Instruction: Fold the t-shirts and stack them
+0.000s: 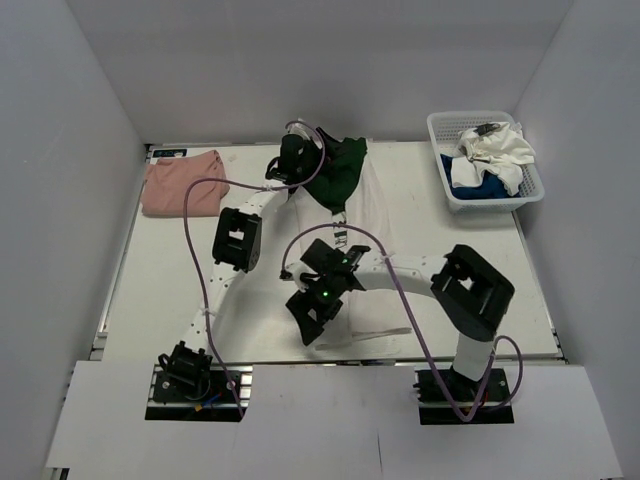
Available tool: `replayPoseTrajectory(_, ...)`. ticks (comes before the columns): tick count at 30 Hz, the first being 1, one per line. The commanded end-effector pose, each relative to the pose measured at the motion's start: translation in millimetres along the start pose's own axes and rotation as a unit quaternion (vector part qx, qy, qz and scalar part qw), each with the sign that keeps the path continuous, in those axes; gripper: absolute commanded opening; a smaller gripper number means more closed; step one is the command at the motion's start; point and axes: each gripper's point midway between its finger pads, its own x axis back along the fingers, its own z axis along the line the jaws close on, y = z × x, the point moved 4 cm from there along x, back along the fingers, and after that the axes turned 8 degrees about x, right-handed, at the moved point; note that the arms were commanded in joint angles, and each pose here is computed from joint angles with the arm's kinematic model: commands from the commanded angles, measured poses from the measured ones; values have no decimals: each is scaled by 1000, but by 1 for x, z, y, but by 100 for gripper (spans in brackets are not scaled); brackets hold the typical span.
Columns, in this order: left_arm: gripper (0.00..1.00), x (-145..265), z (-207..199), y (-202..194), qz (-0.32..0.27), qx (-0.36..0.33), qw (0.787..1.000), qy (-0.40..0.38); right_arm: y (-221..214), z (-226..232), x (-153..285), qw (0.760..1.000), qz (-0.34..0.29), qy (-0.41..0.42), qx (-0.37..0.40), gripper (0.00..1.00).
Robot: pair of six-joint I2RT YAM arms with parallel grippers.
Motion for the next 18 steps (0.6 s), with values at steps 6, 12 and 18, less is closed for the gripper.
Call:
replayPoseTrajectory(6, 100, -13, 44, 23, -128, 30, 990, 47, 41, 31, 21, 994, -37, 62, 78, 90)
replayPoseTrajectory(12, 100, -1, -50, 55, -139, -10, 989, -50, 67, 35, 66, 988, -135, -12, 78, 90)
replayPoseTrajectory(18, 100, 78, -229, 100, -177, -175, 960, -128, 51, 25, 86, 975, -218, -32, -27, 90)
